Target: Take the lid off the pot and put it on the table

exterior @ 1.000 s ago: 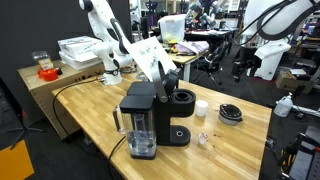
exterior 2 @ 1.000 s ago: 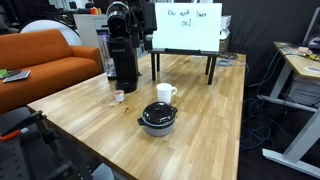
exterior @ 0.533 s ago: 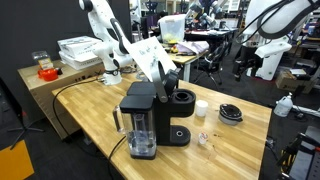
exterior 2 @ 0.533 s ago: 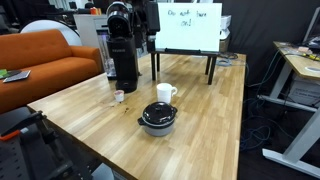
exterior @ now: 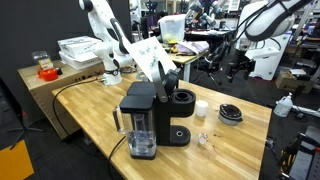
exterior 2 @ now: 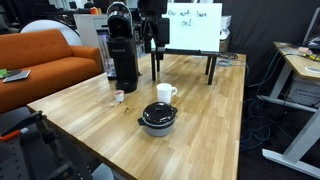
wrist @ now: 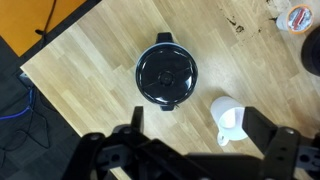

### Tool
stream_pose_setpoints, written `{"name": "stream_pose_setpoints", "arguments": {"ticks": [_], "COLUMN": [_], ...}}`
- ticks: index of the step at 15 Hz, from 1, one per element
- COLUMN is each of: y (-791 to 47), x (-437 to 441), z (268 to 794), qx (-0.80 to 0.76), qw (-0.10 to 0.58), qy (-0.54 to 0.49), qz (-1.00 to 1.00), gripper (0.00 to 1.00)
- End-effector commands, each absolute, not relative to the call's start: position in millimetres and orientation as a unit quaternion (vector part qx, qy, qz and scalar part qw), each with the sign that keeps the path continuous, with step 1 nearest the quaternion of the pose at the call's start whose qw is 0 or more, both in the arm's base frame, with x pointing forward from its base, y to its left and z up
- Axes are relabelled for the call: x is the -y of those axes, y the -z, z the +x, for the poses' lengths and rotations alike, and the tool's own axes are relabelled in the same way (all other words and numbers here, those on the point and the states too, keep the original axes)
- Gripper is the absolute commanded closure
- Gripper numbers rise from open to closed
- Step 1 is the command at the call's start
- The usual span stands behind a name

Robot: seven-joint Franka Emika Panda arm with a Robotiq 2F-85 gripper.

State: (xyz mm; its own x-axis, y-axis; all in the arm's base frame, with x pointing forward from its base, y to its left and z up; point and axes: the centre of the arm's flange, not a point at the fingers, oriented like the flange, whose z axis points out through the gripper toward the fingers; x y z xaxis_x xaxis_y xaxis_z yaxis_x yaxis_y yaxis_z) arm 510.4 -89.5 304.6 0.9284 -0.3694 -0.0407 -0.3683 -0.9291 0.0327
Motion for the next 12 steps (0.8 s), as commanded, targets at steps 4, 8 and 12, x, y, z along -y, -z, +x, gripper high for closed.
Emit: {"name": "stream_pose_setpoints", "arguments": {"ticks": [4, 8, 12], "y": [-277, -272, -274], "x": [116, 119, 118], "z": [538, 532, 533], "qx": [0.193, 0.200, 0.199], "qw": [0.019, 0.016, 0.016], "qy": [0.034, 0.041, 0.040], "qz": [0.980, 0.979, 0.979], "gripper": [0.00, 0.00, 0.00]}}
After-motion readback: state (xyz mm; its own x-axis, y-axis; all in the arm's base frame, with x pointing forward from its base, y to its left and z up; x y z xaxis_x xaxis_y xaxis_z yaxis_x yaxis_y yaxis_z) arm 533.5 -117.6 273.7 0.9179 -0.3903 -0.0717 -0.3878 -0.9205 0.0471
